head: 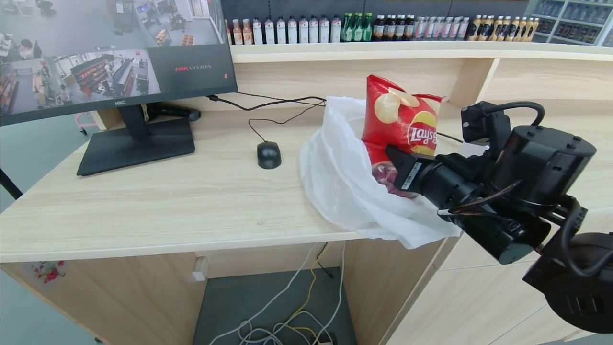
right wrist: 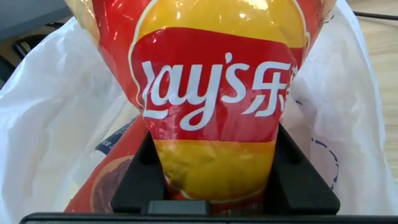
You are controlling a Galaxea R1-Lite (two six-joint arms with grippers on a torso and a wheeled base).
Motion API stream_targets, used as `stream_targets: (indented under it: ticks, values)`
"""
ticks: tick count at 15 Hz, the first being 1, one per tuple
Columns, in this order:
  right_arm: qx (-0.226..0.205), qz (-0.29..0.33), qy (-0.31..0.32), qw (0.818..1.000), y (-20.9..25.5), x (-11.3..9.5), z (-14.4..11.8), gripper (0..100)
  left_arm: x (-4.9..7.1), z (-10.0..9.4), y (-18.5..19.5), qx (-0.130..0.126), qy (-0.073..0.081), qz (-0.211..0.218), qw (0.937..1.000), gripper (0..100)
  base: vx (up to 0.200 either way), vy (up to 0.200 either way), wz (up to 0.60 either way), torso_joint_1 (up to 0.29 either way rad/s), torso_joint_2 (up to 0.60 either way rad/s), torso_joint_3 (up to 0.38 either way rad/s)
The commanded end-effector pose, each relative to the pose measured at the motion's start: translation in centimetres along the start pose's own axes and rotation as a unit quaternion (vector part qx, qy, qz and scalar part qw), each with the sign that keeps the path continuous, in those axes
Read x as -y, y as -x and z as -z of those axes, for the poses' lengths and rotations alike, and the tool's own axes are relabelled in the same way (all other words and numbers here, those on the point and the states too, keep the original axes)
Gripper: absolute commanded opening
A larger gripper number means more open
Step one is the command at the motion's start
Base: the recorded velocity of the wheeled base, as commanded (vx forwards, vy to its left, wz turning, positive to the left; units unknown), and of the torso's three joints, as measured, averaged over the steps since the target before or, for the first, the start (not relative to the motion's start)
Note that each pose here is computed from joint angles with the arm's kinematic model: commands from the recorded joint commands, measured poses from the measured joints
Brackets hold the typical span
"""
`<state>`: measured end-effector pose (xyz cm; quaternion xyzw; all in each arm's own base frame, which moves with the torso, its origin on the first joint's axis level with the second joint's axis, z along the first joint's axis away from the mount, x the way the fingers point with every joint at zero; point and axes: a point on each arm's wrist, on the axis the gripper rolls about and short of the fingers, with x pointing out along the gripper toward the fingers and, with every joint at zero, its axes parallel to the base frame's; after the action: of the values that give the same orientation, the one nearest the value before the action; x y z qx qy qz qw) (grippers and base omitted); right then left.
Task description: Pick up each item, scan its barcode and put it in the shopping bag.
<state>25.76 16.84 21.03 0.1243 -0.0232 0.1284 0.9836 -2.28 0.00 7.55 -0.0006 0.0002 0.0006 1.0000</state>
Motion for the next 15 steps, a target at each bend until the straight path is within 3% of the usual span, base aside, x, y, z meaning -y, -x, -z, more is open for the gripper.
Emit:
stream_targets:
  ticks: [1, 11, 12, 15]
  values:
    - [0.002, -0.001, -0.001, 1.000, -0.76, -0.25, 0.21, 0, 0.00, 0.00, 0.00, 0.000, 0.000, 0.000, 1.0000, 100, 0.000, 0.000, 0.00, 0.000, 0.00, 0.000]
    - [-0.005, 0.009, 0.006, 1.000, -1.56, 0.44, 0.87, 0, 0.00, 0.00, 0.00, 0.000, 0.000, 0.000, 1.0000, 100, 0.000, 0.000, 0.00, 0.000, 0.00, 0.000]
    - [-0.007, 0.006, 0.006, 1.000, -1.50, 0.45, 0.89, 100, 0.00, 0.00, 0.00, 0.000, 0.000, 0.000, 1.0000, 100, 0.000, 0.000, 0.00, 0.000, 0.00, 0.000]
    - [0.005, 0.000, 0.002, 1.000, -1.43, 0.41, 0.67, 100, 0.00, 0.00, 0.00, 0.000, 0.000, 0.001, 1.0000, 100, 0.000, 0.000, 0.00, 0.000, 0.00, 0.000]
